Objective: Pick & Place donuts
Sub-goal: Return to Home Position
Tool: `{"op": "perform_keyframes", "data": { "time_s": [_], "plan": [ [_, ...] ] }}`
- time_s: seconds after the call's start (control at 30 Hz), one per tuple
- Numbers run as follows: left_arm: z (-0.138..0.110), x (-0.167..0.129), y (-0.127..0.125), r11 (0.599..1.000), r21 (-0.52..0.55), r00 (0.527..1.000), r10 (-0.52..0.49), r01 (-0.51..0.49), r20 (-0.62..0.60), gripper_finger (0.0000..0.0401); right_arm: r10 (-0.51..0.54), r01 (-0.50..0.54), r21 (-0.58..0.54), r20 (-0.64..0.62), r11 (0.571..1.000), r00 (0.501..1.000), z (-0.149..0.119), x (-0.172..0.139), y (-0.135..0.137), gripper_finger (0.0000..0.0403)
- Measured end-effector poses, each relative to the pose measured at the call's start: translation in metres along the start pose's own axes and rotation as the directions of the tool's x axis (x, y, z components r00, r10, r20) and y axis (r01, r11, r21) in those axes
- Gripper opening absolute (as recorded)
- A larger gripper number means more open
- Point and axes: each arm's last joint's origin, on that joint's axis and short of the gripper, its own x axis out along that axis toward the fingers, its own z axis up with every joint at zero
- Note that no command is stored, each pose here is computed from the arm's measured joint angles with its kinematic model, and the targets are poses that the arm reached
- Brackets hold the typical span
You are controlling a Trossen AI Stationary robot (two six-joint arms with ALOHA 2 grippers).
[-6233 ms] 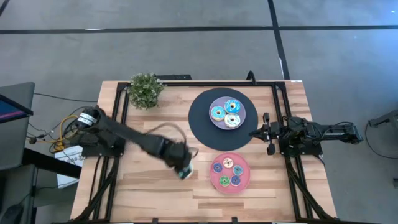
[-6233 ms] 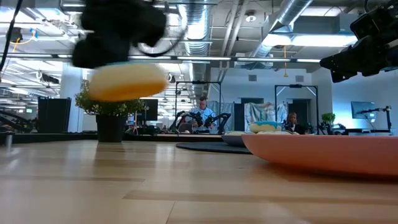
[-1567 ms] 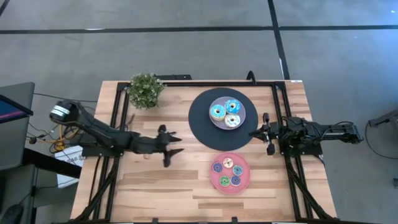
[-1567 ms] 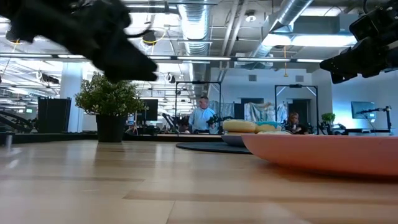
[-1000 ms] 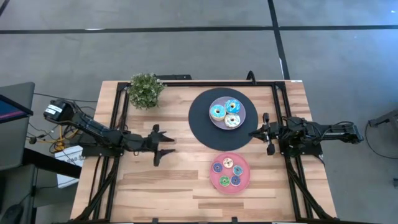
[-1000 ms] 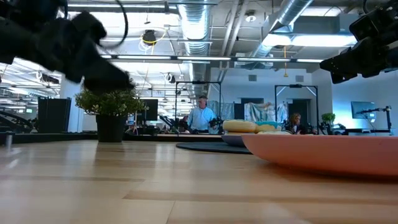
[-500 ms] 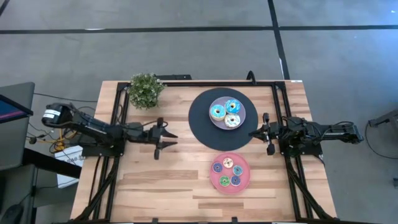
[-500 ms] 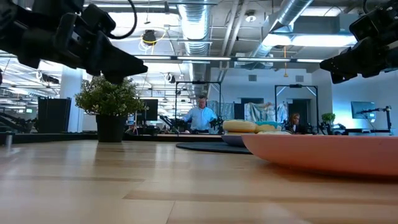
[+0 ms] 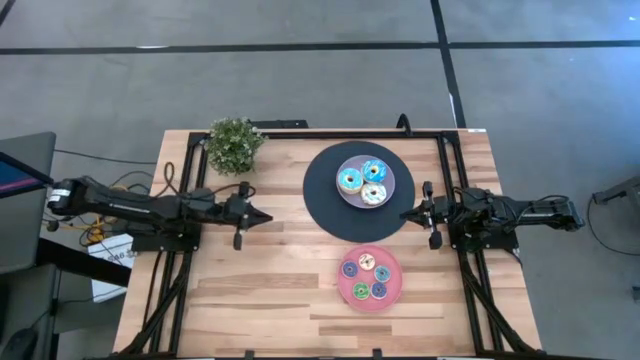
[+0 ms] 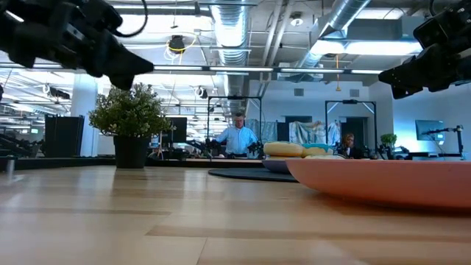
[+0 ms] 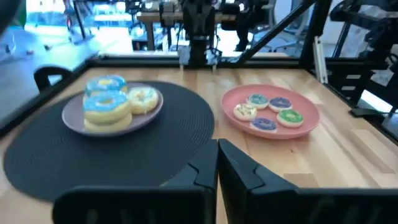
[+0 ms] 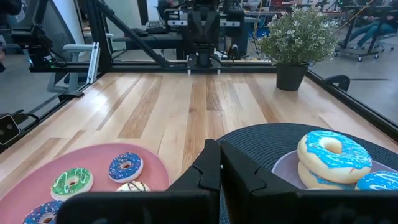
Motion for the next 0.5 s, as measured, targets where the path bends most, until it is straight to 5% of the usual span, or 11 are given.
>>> {"op": "perform_keyframes", "data": {
  "time_s": [0.3,0.5],
  "plan": [
    [-0.017,-0.028,-0.001,0.998,0.048,0.974,-0.045,0.035,0.224,0.0002,0.0,0.0,0.0,0.0,1.0,1.0,0.0,0.0,0.0,0.0],
    [-0.024,-0.033,0.002,1.0,0.016,0.988,-0.021,0.018,0.153,0.0001,0.0,0.0,0.0,0.0,1.0,1.0,0.0,0.0,0.0,0.0]
  ]
}}
